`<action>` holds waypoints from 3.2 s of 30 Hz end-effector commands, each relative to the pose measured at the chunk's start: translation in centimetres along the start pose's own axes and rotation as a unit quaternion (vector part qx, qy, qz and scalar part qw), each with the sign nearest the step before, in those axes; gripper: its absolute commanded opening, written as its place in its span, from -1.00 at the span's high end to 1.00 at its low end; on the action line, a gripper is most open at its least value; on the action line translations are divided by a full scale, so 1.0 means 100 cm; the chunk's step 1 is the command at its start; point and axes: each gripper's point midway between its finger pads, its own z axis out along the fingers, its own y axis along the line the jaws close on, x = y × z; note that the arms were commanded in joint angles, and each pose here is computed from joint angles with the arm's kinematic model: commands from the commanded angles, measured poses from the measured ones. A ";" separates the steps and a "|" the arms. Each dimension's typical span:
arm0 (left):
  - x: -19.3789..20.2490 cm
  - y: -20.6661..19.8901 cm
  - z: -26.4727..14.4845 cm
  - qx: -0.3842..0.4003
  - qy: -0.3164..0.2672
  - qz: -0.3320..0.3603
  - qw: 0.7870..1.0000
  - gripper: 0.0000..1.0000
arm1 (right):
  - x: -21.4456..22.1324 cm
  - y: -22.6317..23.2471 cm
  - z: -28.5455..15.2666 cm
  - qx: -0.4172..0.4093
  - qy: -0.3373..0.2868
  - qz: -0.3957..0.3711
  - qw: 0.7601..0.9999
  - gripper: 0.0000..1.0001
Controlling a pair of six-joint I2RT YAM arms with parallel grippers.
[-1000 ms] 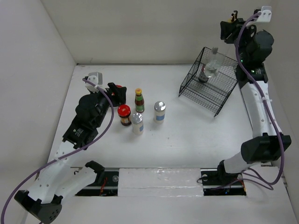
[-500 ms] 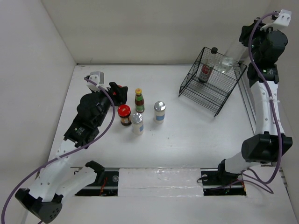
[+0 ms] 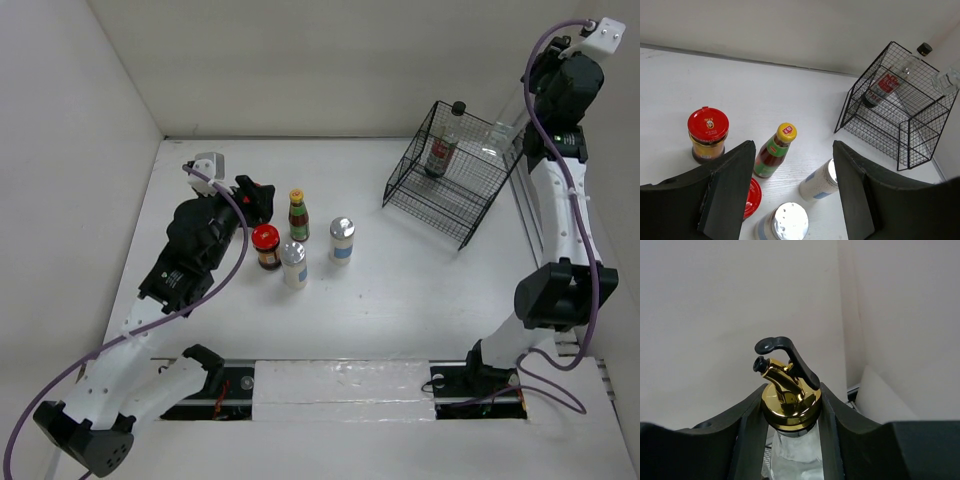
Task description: Organize the condiment bottles
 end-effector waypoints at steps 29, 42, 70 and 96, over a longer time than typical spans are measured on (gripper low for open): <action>-0.007 -0.004 0.001 0.010 -0.015 -0.007 1.000 -0.17 | 0.058 0.002 -0.002 0.066 -0.046 0.003 0.997 0.61; -0.006 -0.005 0.001 0.014 -0.013 -0.007 1.000 -0.17 | 0.105 -0.006 -0.011 0.091 -0.008 -0.002 0.996 0.20; -0.023 0.045 -0.012 -0.131 -0.070 -0.065 0.987 -0.24 | 0.196 0.351 -0.302 -0.637 0.170 -0.006 0.752 -0.26; -0.020 0.028 -0.010 -0.082 -0.052 -0.050 0.994 -0.24 | 0.297 0.413 -0.320 -0.650 0.228 -0.020 0.725 -0.41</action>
